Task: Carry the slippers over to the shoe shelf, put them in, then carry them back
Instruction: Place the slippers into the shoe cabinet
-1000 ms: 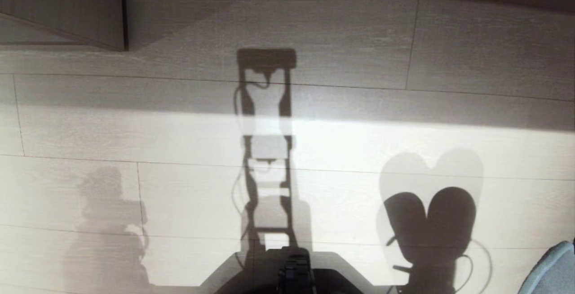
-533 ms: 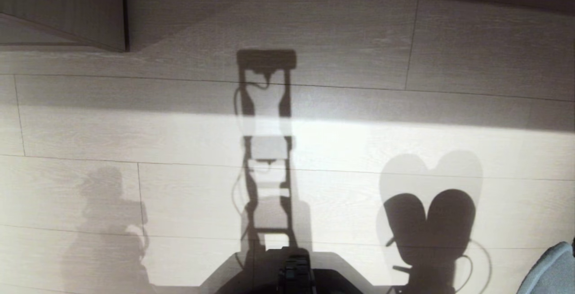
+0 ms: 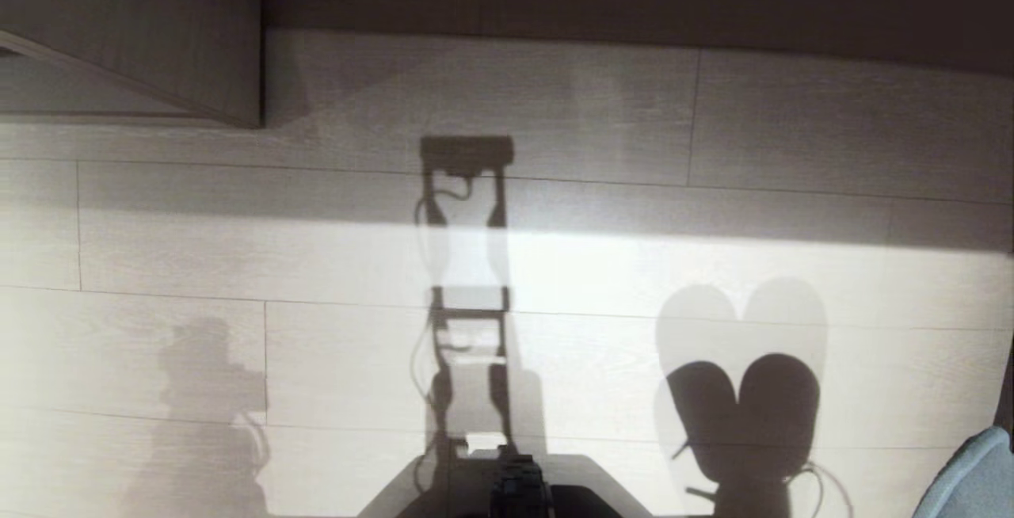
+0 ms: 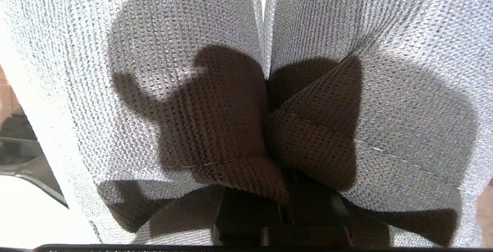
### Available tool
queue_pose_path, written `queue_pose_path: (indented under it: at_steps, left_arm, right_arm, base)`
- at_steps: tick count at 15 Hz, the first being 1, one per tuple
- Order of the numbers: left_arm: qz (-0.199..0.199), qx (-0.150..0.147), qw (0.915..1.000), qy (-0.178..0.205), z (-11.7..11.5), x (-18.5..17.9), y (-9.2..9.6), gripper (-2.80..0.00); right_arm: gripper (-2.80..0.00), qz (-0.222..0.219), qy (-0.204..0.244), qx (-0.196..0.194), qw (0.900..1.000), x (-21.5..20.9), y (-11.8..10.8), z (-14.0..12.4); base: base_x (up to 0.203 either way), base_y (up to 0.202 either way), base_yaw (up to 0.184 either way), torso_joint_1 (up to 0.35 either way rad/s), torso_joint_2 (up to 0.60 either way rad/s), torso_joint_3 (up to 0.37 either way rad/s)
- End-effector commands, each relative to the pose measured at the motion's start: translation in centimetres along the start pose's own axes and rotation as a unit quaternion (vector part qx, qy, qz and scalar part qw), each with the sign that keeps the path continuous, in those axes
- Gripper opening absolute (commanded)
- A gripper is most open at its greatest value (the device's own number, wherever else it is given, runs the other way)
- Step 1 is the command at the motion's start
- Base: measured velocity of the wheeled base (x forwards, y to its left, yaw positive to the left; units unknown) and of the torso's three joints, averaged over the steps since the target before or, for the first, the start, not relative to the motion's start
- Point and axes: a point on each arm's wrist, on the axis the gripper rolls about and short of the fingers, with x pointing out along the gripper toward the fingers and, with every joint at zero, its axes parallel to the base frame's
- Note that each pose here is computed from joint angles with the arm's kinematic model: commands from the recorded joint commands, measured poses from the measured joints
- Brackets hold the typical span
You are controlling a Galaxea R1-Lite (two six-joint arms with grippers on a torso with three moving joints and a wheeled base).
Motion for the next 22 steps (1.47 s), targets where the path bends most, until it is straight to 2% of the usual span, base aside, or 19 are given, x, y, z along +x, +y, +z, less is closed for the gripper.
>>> queue_pose_path:
  at_steps: [1, 19, 22]
  left_arm:
    - [0.0, 0.0, 1.0, 0.001, -0.04, 0.01, 0.0, -2.8]
    - [0.0, -0.001, 1.0, 0.001, -0.04, 0.01, 0.0, -2.8]
    - [0.0, -0.001, 1.0, 0.001, -0.04, 0.01, 0.0, -2.8]
  right_arm:
    - [-2.8, 0.0, 0.0, -0.001, 1.0, 0.01, 0.0, 0.01]
    - [-2.8, -0.002, -0.001, 0.003, 1.0, 0.01, -0.01, 0.03]
    - [-2.8, -0.002, -0.001, 0.016, 1.0, 0.01, -0.02, 0.03]
  base:
    - [0.0, 0.0, 0.0, 0.0, 0.0, 0.209]
    - [0.0, 0.0, 0.0, 0.003, 0.0, 0.203]
    - [0.0, 0.0, 0.0, -0.001, 0.0, 0.206]
